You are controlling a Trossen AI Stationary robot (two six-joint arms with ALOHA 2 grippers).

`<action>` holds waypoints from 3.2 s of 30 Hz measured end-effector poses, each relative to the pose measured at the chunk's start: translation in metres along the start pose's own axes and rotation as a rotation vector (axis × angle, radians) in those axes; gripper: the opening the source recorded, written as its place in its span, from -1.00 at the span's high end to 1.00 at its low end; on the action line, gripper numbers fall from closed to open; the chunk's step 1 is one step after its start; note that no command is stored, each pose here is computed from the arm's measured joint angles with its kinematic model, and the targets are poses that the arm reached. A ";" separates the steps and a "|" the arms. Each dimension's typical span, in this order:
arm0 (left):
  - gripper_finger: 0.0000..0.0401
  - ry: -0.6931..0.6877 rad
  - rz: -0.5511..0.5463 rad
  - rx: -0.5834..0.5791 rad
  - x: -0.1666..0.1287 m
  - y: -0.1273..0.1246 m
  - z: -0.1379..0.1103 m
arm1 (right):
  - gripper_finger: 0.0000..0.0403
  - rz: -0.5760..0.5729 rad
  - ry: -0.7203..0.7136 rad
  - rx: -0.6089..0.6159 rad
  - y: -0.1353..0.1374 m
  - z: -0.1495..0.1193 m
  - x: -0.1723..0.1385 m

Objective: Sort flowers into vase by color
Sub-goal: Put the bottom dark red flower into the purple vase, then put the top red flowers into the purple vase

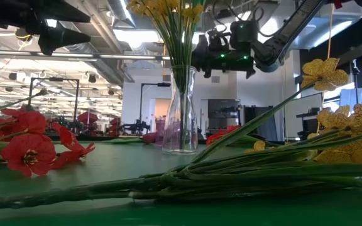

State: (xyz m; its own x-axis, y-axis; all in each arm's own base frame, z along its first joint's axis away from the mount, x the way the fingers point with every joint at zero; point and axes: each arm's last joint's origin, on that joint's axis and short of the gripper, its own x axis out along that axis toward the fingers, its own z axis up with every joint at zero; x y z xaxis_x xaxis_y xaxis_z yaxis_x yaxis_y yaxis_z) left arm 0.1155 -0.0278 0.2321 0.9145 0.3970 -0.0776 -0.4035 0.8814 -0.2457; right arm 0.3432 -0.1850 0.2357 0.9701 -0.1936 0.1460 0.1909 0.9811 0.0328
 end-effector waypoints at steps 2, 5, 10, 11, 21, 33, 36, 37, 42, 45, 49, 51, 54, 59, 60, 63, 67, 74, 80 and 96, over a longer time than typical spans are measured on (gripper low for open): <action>-0.36 0.000 0.000 0.000 0.000 0.000 0.000 | 1.00 -0.016 0.035 -0.002 -0.001 -0.004 0.000; -0.36 0.000 0.000 0.001 0.000 0.000 0.000 | 1.00 -0.023 0.089 -0.008 -0.001 -0.009 0.000; -0.36 0.000 0.000 0.000 0.000 0.000 0.000 | 0.89 -0.024 0.124 0.003 -0.001 -0.013 -0.001; -0.36 0.001 0.000 -0.001 0.000 0.000 0.000 | 0.84 -0.021 0.124 0.004 -0.001 -0.013 -0.001; -0.36 -0.001 0.007 -0.031 0.000 0.000 0.000 | 0.07 0.038 0.139 0.073 0.001 -0.013 -0.001; -0.36 -0.016 0.048 -0.031 0.000 0.002 0.000 | -0.45 0.033 0.328 0.063 0.012 0.023 -0.025; -0.36 -0.019 0.057 -0.026 0.000 0.002 0.000 | -0.49 0.036 0.363 0.046 0.015 0.034 -0.033; -0.36 -0.020 0.058 -0.026 0.000 0.002 0.000 | -0.50 0.033 0.380 0.043 0.017 0.038 -0.037; -0.36 -0.022 0.065 -0.025 0.000 0.002 0.000 | -0.51 -0.054 0.429 -0.041 0.021 0.059 -0.055; -0.36 -0.022 0.065 -0.023 0.000 0.002 0.000 | -0.51 -0.077 0.406 -0.066 0.025 0.076 -0.065; -0.36 -0.022 0.065 -0.023 0.000 0.002 0.000 | -0.51 -0.114 0.345 -0.094 0.031 0.102 -0.080; -0.36 -0.022 0.065 -0.022 0.000 0.002 0.000 | -0.51 -0.184 0.339 -0.119 0.033 0.113 -0.090; -0.36 -0.022 0.065 -0.023 0.000 0.002 0.000 | -0.51 -0.360 0.392 -0.173 0.034 0.125 -0.106; -0.36 -0.022 0.065 -0.022 0.000 0.002 0.000 | -0.51 -0.544 0.594 -0.142 0.025 0.121 -0.127; -0.36 -0.022 0.065 -0.022 0.000 0.002 0.000 | -0.51 -0.556 0.648 -0.113 0.020 0.116 -0.130; -0.36 -0.022 0.065 -0.022 0.000 0.002 0.000 | -0.51 -0.595 0.827 -0.053 0.008 0.096 -0.137; -0.36 -0.022 0.065 -0.022 0.000 0.002 0.000 | -0.51 -0.625 0.989 0.032 -0.013 0.069 -0.140; -0.36 -0.022 0.065 -0.022 0.000 0.002 0.000 | -0.51 -0.603 1.130 0.133 -0.046 0.012 -0.131; -0.36 -0.022 0.065 -0.022 0.000 0.002 0.000 | -0.51 -0.500 1.238 0.204 -0.058 -0.033 -0.122; -0.36 -0.022 0.065 -0.023 0.000 0.002 0.000 | -0.06 -0.407 1.370 0.221 -0.053 -0.079 -0.111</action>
State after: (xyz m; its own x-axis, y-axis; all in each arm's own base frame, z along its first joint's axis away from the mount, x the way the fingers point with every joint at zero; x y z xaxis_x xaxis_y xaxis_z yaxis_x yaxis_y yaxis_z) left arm 0.1147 -0.0259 0.2320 0.8856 0.4586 -0.0728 -0.4606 0.8479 -0.2626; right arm 0.2373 -0.2148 0.1394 0.2578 -0.1737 -0.9505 0.5797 0.8148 0.0084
